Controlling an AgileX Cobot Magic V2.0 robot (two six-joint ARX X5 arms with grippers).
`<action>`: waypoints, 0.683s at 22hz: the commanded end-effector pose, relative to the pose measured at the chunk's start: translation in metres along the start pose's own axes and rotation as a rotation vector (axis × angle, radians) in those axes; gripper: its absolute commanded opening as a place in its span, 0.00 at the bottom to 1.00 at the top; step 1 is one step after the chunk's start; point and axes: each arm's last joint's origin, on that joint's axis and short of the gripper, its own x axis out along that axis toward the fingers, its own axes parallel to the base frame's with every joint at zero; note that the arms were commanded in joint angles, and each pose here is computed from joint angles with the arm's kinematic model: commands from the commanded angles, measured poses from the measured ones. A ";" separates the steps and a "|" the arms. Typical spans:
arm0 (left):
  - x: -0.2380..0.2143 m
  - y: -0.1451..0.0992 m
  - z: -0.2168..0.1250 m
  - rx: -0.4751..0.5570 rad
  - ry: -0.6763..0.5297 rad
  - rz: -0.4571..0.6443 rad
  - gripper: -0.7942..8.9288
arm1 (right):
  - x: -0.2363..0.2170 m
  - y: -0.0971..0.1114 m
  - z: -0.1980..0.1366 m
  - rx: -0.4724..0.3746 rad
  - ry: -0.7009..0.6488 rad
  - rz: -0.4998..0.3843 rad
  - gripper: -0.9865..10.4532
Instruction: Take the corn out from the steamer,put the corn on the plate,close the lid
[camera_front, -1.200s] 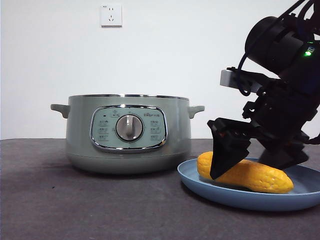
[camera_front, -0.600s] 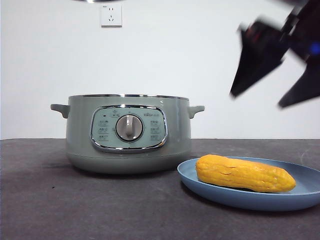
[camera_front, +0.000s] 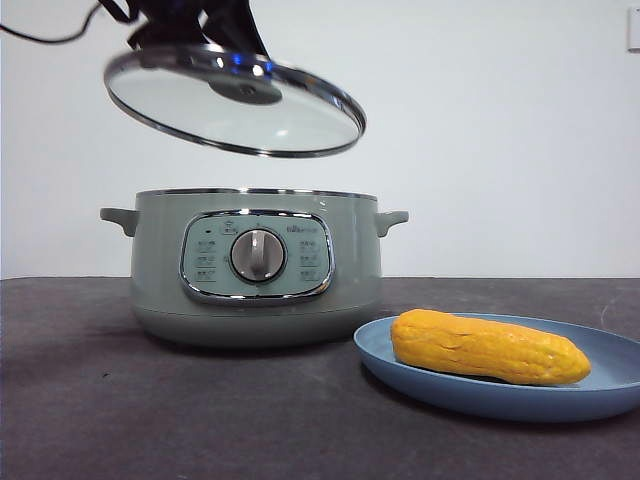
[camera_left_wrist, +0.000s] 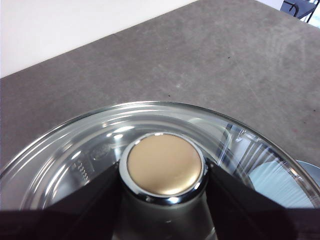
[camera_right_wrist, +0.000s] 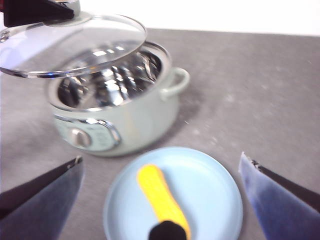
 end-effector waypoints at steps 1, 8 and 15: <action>0.001 0.001 0.011 0.038 -0.087 -0.001 0.08 | -0.001 0.000 0.001 0.007 0.002 -0.006 0.56; 0.026 0.007 -0.001 0.029 -0.041 -0.006 0.08 | 0.001 0.000 0.002 0.006 0.008 -0.011 0.56; 0.037 0.010 -0.006 0.025 -0.029 -0.002 0.08 | 0.001 0.000 0.002 0.006 0.008 -0.011 0.56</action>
